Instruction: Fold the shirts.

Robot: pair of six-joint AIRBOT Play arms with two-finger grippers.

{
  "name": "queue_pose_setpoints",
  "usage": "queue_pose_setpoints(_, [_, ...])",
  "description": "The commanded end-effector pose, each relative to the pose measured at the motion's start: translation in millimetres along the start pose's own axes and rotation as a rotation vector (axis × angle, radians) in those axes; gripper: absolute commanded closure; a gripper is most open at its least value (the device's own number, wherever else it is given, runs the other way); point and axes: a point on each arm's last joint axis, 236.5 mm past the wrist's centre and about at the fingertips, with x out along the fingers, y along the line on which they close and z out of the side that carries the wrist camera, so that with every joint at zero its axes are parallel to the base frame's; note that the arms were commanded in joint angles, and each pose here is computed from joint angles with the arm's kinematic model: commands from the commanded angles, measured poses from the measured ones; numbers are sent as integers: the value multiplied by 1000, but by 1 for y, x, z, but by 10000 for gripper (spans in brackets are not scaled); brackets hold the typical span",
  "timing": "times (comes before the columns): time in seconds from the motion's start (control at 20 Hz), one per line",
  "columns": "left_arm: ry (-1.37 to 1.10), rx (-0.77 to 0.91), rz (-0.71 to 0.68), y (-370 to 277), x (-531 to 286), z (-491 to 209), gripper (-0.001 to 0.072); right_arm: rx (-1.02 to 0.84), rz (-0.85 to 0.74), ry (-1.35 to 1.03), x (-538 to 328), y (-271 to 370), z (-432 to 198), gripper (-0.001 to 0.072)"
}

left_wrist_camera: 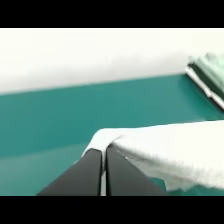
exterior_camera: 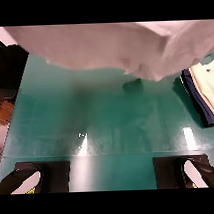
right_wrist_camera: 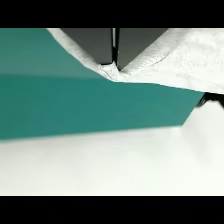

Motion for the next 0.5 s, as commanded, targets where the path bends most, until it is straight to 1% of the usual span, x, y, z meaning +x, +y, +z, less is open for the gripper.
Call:
queue_pose_setpoints(0.0, [-175, 73, -16, -32, -71, 49, 685, -152, -65, -124, -61, 37, 44, 698])
queue_pose_setpoints(0.15, [-280, 105, -22, -50, -116, 68, 685, -236, -153, -153, -88, 48, 59, 699])
queue_pose_setpoints(0.25, [-263, 130, -16, -51, -119, 62, 685, -231, -192, -113, -90, 43, 58, 699])
queue_pose_setpoints(0.35, [-151, 110, 5, -37, -95, 34, 685, -165, -199, -29, -78, 26, 50, 699])
queue_pose_setpoints(0.45, [43, 57, 35, -8, -48, -23, 685, -56, -201, 106, -58, -7, 28, 700])
